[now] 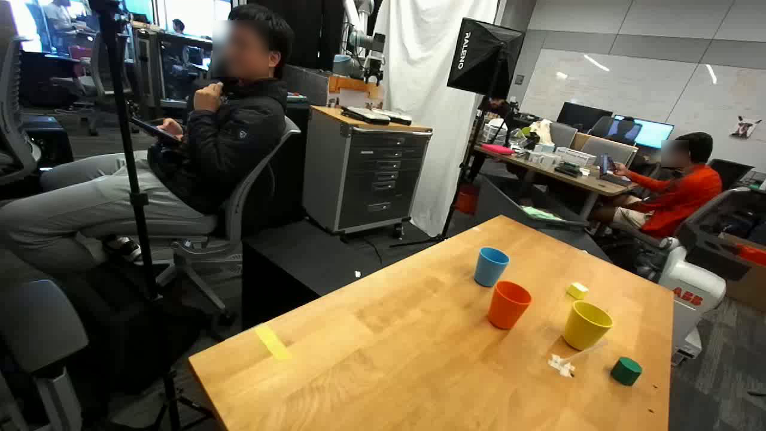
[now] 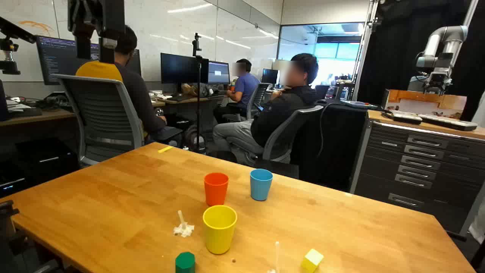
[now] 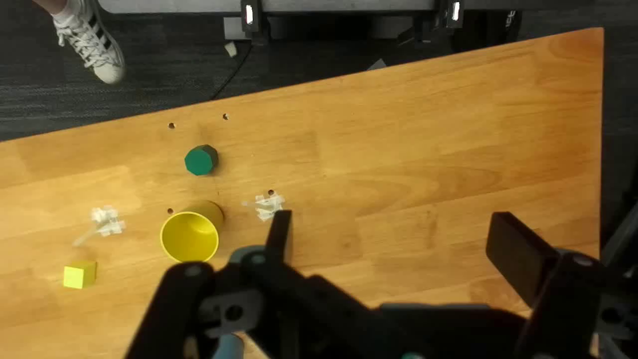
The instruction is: Stack the orange, yellow and blue cups together
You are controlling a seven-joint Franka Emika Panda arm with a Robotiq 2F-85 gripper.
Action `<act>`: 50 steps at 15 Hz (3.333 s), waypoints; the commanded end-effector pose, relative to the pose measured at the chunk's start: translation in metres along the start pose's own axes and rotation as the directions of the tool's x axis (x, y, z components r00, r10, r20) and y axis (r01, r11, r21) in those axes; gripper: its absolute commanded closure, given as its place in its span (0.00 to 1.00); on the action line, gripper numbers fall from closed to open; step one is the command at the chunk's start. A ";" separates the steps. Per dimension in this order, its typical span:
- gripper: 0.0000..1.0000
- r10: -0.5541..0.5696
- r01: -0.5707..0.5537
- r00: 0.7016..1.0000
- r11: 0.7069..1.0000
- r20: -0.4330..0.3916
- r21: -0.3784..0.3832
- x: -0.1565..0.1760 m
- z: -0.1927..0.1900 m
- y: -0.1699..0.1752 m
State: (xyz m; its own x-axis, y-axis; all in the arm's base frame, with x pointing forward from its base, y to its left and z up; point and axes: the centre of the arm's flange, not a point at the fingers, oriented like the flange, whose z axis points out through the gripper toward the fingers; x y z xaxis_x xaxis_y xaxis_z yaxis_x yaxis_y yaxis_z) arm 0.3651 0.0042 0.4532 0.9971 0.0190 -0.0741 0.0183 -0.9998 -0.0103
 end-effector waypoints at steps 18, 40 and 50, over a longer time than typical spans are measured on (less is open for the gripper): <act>0.00 0.000 0.000 1.000 1.000 -0.002 0.000 0.000 -0.001 0.000; 0.00 0.000 0.000 1.000 1.000 -0.002 0.000 0.000 -0.001 0.000; 0.00 0.217 -0.211 0.973 0.974 -0.077 0.080 0.041 0.026 0.025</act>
State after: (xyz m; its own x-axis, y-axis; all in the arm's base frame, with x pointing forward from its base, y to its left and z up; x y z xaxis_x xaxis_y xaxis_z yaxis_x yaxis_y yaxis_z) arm 0.3802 -0.0010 0.4360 0.9964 -0.0795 -0.0310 -0.0805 -0.9962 -0.0325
